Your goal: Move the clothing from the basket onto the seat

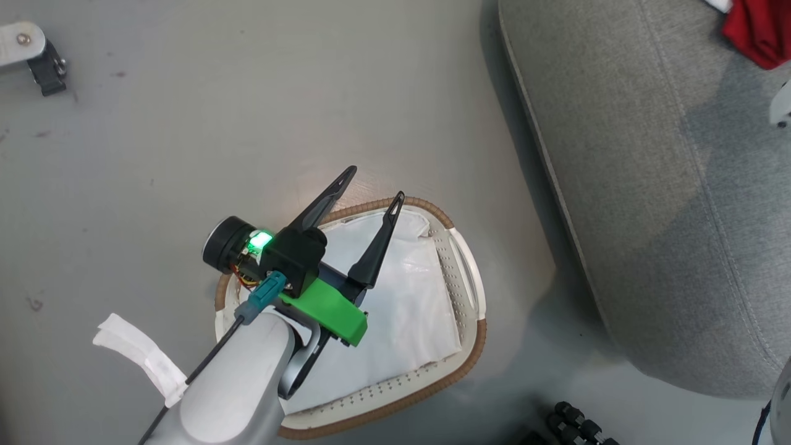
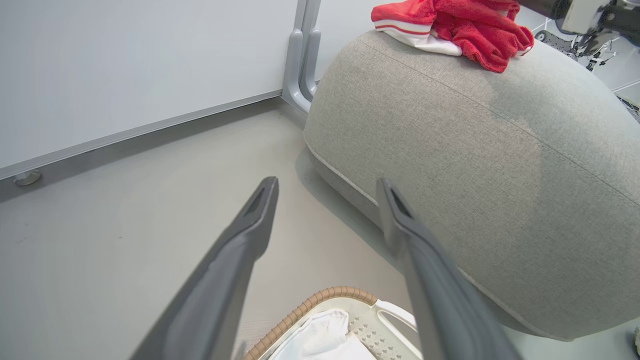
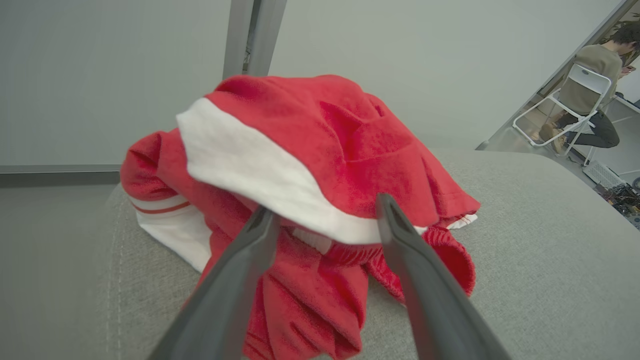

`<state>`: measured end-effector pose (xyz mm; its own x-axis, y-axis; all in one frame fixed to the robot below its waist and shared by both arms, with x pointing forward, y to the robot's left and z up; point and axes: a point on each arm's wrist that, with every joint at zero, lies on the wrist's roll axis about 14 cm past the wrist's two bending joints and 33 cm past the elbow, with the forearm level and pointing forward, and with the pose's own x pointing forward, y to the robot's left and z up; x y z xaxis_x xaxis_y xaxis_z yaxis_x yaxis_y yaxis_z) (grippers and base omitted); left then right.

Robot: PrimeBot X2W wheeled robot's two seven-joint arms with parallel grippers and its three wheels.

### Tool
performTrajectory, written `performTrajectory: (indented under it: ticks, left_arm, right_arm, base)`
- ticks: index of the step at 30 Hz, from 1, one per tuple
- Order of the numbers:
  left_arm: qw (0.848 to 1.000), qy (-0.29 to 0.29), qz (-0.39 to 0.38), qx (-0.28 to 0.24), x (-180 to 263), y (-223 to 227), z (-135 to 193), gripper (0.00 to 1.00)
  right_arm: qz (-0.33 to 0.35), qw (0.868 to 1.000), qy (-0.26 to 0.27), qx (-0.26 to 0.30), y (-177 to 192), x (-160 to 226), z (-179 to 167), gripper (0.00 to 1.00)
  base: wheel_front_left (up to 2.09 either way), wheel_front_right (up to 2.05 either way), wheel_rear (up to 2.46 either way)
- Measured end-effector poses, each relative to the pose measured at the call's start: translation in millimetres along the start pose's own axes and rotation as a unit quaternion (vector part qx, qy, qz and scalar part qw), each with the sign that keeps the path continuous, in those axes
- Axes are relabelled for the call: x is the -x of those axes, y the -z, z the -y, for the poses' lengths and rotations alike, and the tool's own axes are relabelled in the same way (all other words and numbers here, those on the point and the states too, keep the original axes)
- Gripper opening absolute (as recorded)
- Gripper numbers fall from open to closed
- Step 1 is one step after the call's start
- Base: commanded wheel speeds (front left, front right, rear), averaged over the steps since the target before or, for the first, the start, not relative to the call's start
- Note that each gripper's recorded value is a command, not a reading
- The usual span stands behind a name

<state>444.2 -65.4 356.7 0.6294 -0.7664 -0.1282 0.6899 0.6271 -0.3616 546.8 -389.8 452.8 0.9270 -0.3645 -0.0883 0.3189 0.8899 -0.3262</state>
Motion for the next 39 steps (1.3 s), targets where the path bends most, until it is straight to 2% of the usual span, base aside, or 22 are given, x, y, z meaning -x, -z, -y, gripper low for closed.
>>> performTrajectory:
  ticks: [10,17,21,26,31,39]
  left_arm:
    - [0.999,-0.008,0.042,0.000,4,-41,18,1.00]
    - [0.996,-0.034,0.083,-0.003,19,-79,26,1.00]
    - [0.992,-0.081,0.100,-0.012,38,-94,15,1.00]
    - [0.982,-0.138,0.125,-0.024,70,-115,2,1.00]
    - [0.971,-0.191,0.140,-0.032,108,-123,-9,1.00]
    - [0.938,-0.298,0.176,-0.029,183,-133,-35,1.00]
  right_arm:
    - [0.016,1.000,-0.018,-0.004,-18,32,2,1.00]
    - [0.060,0.997,-0.040,-0.008,-59,46,-4,1.00]
    - [0.095,0.994,-0.058,-0.026,-90,52,-17,1.00]
    - [0.124,0.987,-0.084,-0.064,-116,70,-40,1.00]
    - [0.131,0.980,-0.111,-0.097,-120,95,-65,1.00]
    - [0.153,0.960,-0.186,-0.146,-136,147,-124,1.00]
  base:
    - [0.00,0.00,0.00]
    - [0.00,0.00,0.00]
    - [0.00,0.00,0.00]
    - [0.00,0.00,0.00]
    - [0.00,0.00,0.00]
    - [0.00,0.00,0.00]
